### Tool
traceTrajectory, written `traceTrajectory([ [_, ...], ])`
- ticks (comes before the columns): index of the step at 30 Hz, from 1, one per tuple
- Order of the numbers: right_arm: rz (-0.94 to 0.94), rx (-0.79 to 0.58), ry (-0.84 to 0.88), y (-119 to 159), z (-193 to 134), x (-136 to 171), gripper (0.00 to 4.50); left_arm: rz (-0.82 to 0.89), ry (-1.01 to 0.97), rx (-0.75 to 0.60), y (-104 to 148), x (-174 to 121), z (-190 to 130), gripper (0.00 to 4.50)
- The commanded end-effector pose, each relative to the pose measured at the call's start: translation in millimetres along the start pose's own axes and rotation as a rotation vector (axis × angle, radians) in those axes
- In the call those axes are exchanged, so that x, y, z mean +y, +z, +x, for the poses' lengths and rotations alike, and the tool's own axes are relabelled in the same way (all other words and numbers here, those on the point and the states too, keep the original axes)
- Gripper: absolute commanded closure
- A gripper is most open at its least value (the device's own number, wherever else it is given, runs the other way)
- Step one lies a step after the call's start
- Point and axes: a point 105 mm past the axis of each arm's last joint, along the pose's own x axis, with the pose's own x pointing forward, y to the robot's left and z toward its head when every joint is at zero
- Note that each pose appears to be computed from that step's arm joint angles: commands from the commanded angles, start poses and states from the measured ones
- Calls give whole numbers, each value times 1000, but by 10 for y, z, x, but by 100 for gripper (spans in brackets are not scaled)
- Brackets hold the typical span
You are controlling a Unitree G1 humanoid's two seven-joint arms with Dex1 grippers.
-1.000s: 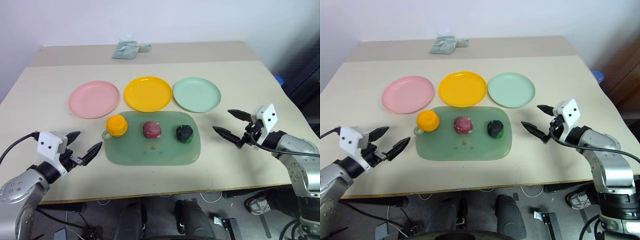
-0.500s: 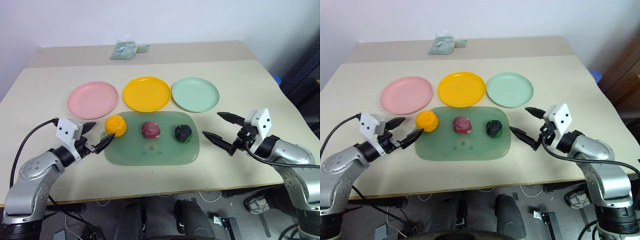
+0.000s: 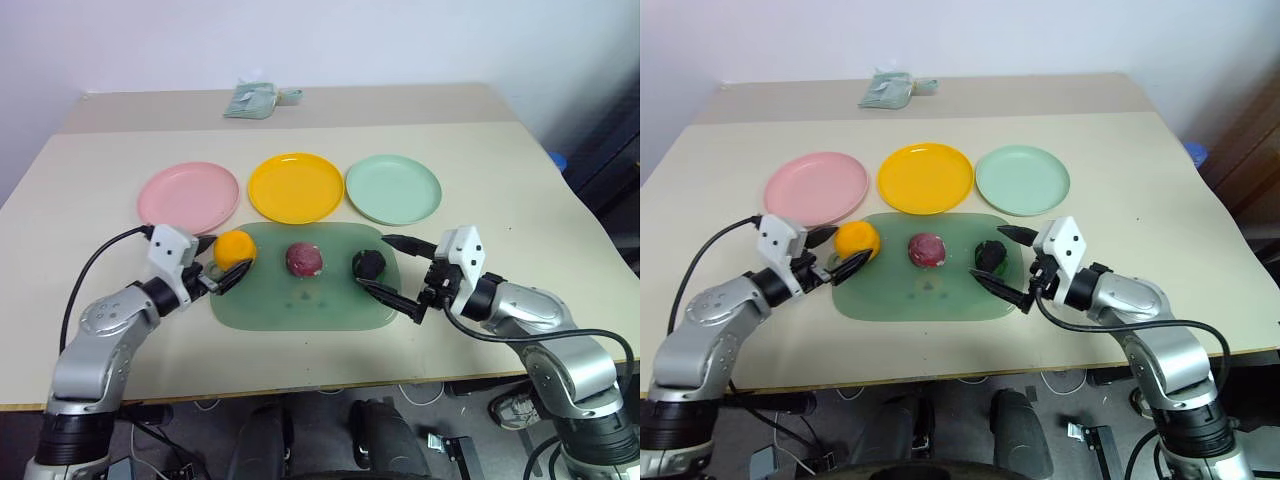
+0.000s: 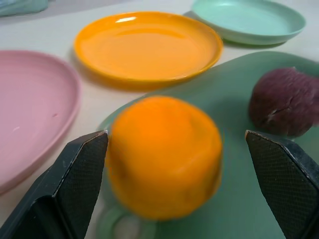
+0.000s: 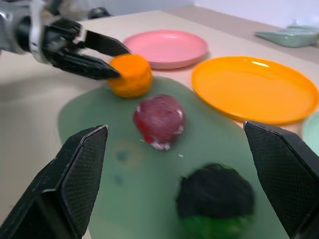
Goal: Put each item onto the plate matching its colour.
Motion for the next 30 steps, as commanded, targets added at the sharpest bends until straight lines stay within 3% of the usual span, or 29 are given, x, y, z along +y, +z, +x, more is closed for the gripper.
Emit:
traceTrajectory([
  [1,-35,-36,0,130,6,59,7,21,16,-13,65,34,46,0],
  [10,-25,-34,-21,147,1,122,7,16,26,26,41,52,130,0],
  [15,-24,-36,-23,168,22,127,0,16,31,29,56,44,149,157],
  [23,-33,-42,-20,205,52,95,0,25,96,-44,232,117,202,159],
  [26,-38,-53,-20,235,83,77,0,-8,238,-48,336,265,377,159],
  [30,-40,-65,-13,249,142,71,0,-73,226,-113,582,98,788,159],
])
